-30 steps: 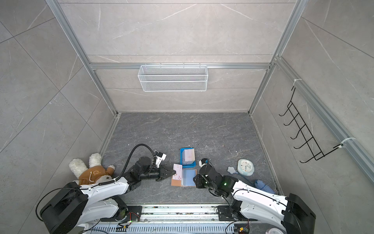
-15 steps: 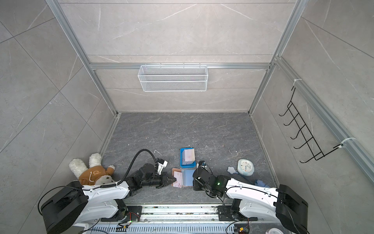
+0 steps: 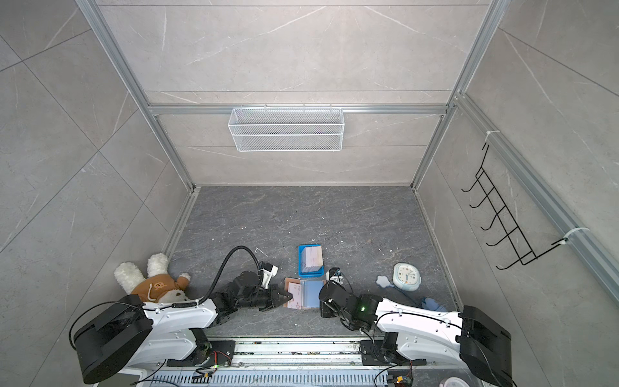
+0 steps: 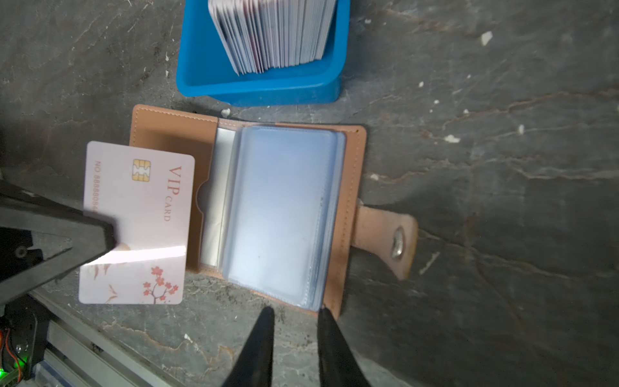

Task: Insert credit cards into a card holder
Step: Insert the credit card into the card slot.

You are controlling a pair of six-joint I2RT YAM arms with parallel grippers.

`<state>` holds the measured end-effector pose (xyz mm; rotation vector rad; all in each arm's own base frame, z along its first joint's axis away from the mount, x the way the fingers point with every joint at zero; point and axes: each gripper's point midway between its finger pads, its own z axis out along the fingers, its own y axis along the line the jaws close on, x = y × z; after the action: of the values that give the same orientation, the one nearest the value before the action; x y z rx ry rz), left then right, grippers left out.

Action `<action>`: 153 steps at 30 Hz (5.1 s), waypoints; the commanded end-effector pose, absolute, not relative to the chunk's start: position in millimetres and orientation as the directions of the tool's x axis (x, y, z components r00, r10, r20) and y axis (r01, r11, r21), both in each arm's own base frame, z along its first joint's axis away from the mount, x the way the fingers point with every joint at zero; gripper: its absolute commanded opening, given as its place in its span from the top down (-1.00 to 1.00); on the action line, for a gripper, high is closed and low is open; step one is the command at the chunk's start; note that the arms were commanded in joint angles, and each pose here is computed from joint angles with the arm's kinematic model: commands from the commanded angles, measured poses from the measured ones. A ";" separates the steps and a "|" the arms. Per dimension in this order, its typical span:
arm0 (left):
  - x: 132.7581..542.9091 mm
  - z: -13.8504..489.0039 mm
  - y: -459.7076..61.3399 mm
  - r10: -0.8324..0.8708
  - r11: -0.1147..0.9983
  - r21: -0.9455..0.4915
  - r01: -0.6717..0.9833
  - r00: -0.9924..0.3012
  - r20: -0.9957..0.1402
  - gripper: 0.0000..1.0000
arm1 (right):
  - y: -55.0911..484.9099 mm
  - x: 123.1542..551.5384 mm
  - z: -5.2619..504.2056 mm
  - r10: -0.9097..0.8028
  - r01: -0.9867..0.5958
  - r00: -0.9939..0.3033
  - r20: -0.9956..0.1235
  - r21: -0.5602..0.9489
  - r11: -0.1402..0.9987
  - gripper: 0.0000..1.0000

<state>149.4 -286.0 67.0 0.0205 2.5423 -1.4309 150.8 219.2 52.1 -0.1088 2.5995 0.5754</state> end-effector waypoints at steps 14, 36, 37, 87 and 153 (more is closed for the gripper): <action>152.9 85.9 -309.1 -0.043 0.487 -0.849 0.205 -0.965 -0.257 1.00 | 208.3 147.8 39.0 0.070 -0.109 -0.891 -0.449 0.360 0.927 0.52; 166.9 72.6 -309.3 -0.118 0.534 -0.835 0.131 -0.967 -0.227 1.00 | 210.9 158.0 27.1 0.082 -0.069 -0.885 -0.458 0.304 0.950 0.66; 167.9 70.7 -308.0 -0.126 0.541 -0.833 0.121 -0.967 -0.223 1.00 | 210.7 158.4 26.5 0.083 -0.067 -0.885 -0.458 0.302 0.951 0.66; 174.7 54.9 -321.3 -0.076 0.522 -0.843 0.133 -0.977 -0.201 1.00 | 206.1 157.1 22.2 0.080 -0.066 -0.884 -0.460 0.292 0.954 0.72; 174.8 22.5 -308.8 -0.106 0.660 -0.751 0.001 -0.990 -0.094 0.77 | 204.4 157.4 20.1 0.075 -0.067 -0.883 -0.464 0.283 0.957 0.76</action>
<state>172.9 -319.1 29.6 -0.0427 2.6920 -1.3462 154.2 204.2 17.1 -0.0098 2.6463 0.4036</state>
